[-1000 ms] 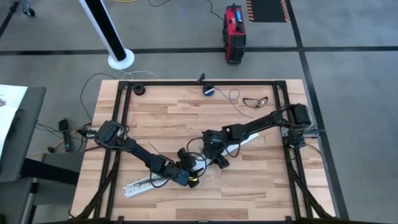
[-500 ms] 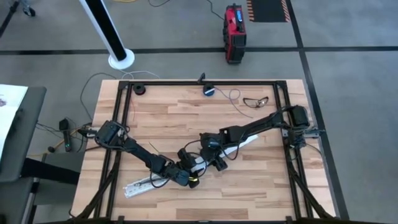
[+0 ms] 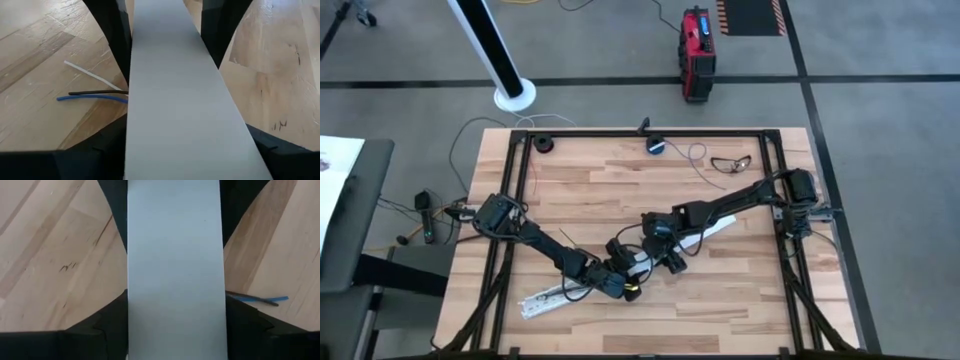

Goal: Ziptie cables
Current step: Close the white cable duct

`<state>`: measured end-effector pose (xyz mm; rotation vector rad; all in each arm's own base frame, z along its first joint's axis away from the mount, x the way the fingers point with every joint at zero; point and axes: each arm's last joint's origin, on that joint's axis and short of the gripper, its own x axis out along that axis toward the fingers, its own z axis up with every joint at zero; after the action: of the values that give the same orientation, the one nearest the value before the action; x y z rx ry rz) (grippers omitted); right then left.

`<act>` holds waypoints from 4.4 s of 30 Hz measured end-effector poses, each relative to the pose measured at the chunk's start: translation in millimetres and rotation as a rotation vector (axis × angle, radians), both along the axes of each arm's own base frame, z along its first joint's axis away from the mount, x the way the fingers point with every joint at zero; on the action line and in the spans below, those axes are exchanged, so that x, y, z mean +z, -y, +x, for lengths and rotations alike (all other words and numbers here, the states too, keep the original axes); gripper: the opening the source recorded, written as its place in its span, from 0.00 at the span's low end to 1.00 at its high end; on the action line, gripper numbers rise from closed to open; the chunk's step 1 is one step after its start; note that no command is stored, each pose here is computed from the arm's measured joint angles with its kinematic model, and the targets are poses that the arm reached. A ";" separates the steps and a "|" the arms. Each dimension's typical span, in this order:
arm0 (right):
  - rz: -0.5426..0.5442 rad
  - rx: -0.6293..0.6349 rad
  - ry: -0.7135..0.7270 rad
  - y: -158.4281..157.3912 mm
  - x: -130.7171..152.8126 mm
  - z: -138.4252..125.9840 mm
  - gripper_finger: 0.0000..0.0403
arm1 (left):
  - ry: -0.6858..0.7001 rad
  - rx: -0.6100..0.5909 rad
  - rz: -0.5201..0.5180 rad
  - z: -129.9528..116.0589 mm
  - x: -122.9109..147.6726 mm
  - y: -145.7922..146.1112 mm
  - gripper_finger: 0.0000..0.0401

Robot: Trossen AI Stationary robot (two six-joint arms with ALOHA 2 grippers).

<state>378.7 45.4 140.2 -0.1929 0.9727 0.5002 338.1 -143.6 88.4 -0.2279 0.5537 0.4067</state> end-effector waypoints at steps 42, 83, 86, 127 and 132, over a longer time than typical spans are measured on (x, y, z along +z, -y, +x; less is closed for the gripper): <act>0.047 0.005 -0.053 7.1 37.9 4.6 0.81 | -0.013 -0.013 0.012 -0.5 -0.7 -0.4 0.61; -0.174 0.239 0.084 -23.9 86.3 5.1 0.00 | -0.013 -0.010 0.010 -0.1 -0.7 -1.3 0.61; -0.190 0.274 0.093 -26.5 91.0 6.3 0.00 | -0.012 -0.009 0.008 -0.1 -0.7 -1.2 0.61; -0.196 0.458 0.082 -27.9 49.0 48.5 0.00 | 0.006 -0.019 -0.013 1.4 0.7 -0.3 0.61; -0.194 0.458 0.056 -26.7 43.2 48.7 0.00 | 0.004 -0.025 -0.010 1.5 0.8 -0.1 0.61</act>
<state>427.4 72.1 183.4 -0.6100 0.9229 0.8143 339.6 -143.5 89.2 -0.2316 0.5538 0.3791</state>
